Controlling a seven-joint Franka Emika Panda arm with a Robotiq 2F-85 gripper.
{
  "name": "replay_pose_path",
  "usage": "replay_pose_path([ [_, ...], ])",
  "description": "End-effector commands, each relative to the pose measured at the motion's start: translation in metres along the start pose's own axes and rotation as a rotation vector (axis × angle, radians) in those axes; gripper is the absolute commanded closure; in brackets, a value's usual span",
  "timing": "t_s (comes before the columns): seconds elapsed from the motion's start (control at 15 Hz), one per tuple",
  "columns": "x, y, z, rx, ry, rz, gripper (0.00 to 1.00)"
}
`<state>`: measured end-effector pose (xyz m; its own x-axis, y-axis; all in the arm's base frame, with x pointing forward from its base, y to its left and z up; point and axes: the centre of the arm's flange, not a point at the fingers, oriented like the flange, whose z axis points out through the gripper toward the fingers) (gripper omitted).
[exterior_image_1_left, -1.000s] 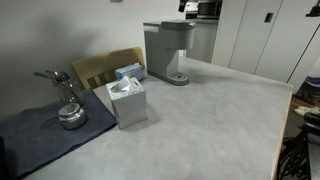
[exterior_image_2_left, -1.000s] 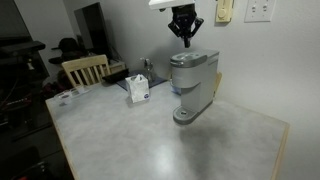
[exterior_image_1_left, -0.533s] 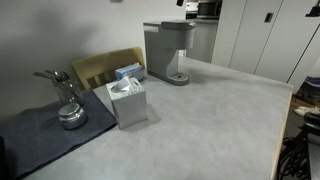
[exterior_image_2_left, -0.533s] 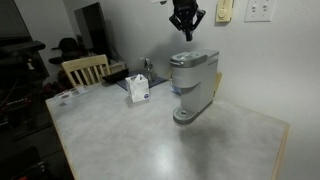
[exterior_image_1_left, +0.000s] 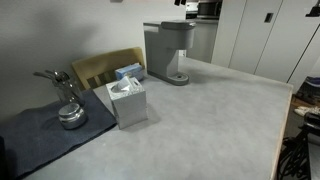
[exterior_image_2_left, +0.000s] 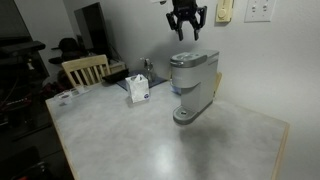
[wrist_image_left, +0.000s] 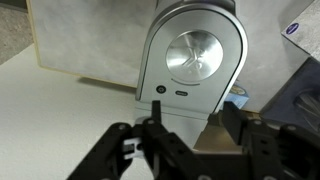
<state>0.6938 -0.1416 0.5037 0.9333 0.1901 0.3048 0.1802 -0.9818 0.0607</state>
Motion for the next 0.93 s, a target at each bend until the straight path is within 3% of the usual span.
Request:
replay_pose_path([
  [0.0,0.0009,0.0020,-0.0022,0.044,-0.027,0.000,0.05],
  [0.07,0.0006,0.0015,-0.0016,0.046,-0.035,0.002,0.00],
  [0.87,-0.0046,-0.0041,0.0002,0.035,-0.064,0.000,0.00],
])
